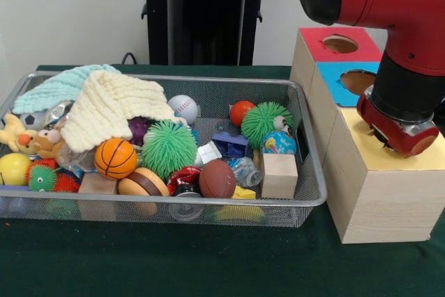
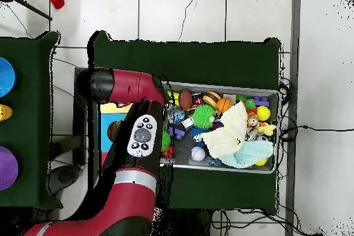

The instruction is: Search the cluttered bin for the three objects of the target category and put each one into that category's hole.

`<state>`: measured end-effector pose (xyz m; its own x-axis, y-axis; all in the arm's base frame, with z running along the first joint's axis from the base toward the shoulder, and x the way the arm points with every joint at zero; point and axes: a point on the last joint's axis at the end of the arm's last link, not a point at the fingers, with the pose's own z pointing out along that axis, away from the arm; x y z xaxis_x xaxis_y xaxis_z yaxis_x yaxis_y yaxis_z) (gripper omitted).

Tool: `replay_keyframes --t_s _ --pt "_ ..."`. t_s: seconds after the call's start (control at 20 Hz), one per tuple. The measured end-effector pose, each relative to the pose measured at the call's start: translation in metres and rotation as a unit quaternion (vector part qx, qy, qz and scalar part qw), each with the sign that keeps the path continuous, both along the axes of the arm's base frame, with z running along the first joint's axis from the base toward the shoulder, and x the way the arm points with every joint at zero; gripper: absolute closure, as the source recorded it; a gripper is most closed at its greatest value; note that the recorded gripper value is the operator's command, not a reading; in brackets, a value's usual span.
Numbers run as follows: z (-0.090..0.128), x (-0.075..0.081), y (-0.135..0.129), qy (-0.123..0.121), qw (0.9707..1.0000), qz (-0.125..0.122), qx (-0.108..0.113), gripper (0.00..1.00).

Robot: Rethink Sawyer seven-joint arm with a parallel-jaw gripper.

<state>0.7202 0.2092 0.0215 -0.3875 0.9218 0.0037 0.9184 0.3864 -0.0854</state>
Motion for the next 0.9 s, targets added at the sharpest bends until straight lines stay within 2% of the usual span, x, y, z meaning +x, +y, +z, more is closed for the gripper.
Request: replay_keyframes --t_s 0.35,0.55,0.8,0.9 --pt "-0.0003 -0.0032 -0.0008 -0.002 1.0000 -0.002 0.004 1.00" --pt "-0.0011 -0.0036 -0.0026 -0.004 0.9997 -0.011 0.020 1.00" --pt "-0.0017 -0.0031 -0.0096 0.007 0.9975 -0.035 0.061 1.00" --pt "-0.0014 -0.0033 -0.0100 0.007 0.9976 -0.034 0.061 1.00"
